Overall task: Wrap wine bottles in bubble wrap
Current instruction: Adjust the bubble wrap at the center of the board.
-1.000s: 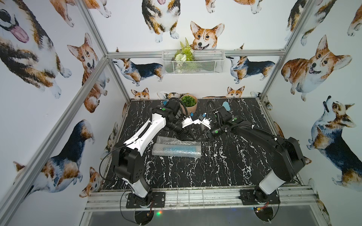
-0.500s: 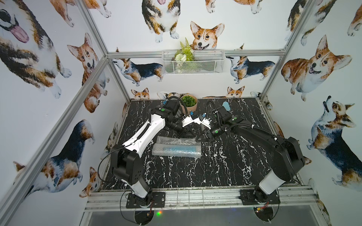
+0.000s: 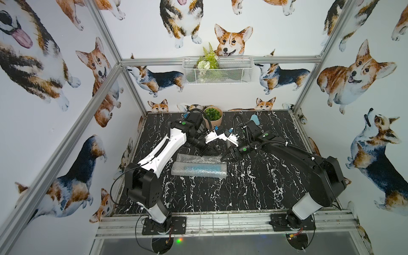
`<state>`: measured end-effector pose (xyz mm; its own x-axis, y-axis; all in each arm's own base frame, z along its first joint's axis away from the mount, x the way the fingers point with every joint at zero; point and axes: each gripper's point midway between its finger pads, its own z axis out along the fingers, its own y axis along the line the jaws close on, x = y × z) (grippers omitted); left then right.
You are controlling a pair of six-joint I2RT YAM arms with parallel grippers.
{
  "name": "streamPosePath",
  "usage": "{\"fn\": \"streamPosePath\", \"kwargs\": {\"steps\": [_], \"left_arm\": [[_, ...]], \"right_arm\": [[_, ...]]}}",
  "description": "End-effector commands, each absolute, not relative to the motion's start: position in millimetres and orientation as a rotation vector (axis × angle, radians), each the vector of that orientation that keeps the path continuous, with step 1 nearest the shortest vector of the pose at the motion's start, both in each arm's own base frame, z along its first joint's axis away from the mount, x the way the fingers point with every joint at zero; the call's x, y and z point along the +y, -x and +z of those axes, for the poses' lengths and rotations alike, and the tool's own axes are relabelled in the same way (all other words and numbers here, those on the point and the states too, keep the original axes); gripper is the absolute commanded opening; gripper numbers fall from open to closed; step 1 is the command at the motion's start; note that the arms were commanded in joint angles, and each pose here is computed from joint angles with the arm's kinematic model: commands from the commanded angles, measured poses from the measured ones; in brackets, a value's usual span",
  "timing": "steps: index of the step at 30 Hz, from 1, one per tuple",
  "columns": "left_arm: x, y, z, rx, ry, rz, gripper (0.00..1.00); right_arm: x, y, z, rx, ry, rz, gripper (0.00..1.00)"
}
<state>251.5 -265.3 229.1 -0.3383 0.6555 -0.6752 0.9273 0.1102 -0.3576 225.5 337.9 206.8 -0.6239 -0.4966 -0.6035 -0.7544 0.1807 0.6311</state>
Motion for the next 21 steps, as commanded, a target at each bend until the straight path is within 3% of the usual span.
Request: {"fn": "streamPosePath", "kwargs": {"steps": [1, 9, 16, 21], "left_arm": [[-255.8, -248.9, 230.9, 2.086, -1.546, -1.037, 0.0], [-229.4, -265.8, 222.9, 2.26, -1.407, -0.868, 0.0], [-187.1, -279.8, 232.1, 2.319, -1.105, -0.828, 0.0], [-176.3, -271.8, 243.4, 2.269, -1.032, -0.881, 0.0]], "right_arm": [[334.6, -237.9, 204.8, 2.156, 1.212, 1.284, 0.58], [319.3, -277.0, 198.5, 2.084, 1.131, 1.122, 0.63], [342.6, -303.2, 165.1, 2.115, 1.151, 1.119, 0.84], [369.8, -315.6, 130.1, 2.214, 1.208, 1.145, 0.86]]}}
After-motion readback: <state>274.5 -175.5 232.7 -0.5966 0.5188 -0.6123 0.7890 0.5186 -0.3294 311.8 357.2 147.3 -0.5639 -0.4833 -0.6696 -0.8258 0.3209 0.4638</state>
